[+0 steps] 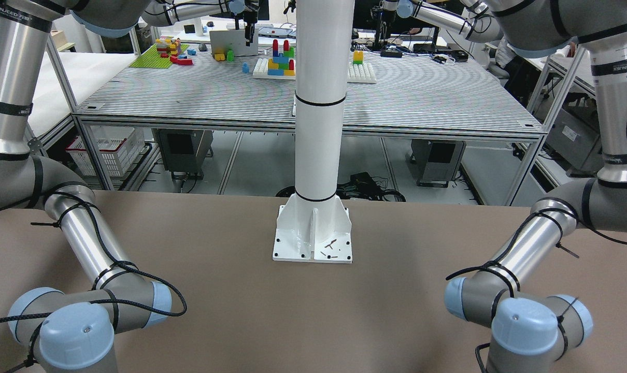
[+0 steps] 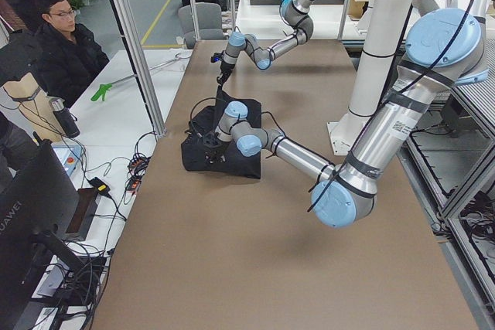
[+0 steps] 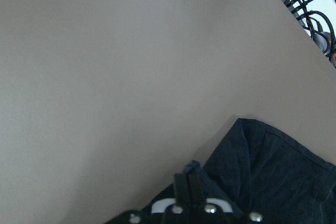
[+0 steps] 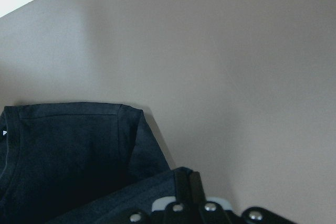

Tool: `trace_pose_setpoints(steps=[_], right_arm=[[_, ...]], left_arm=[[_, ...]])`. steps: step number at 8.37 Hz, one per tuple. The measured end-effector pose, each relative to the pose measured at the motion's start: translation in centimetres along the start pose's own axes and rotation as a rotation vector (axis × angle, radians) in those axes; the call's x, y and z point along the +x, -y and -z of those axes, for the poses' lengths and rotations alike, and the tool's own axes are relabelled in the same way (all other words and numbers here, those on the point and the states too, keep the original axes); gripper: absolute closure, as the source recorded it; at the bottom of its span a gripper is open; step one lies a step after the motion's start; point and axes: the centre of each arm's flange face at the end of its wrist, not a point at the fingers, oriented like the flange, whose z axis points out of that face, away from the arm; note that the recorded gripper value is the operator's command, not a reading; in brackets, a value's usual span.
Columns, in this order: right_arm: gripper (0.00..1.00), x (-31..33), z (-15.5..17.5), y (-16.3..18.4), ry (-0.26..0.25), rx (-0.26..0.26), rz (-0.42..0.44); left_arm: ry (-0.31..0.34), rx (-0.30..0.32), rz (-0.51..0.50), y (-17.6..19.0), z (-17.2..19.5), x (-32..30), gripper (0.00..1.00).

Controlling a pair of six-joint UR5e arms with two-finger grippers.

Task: Fold clothes
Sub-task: 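Lower the folded hem near the collar and open both grippers, then move the right gripper down to the folded shirt's side edge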

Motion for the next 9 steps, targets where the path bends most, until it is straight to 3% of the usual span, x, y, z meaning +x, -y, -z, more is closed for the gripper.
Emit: trace_pose_setpoints(steps=[2, 5, 9], right_arm=[[0.89, -0.8, -0.6, 0.2, 0.004, 0.005, 0.003], [0.89, -0.5, -2.6, 0.6, 0.014, 0.029, 0.009], [0.79, -1.4, -3.0, 0.9, 0.021, 0.047, 0.004]], left_arm=[[-0.01, 0.005, -0.004, 1.0, -2.0, -0.2, 0.84], [-0.014, 0.011, -0.031, 1.6, -2.7, 0.2, 0.82], [0.001, 0.024, -0.024, 2.7, -3.6, 0.9, 0.78]])
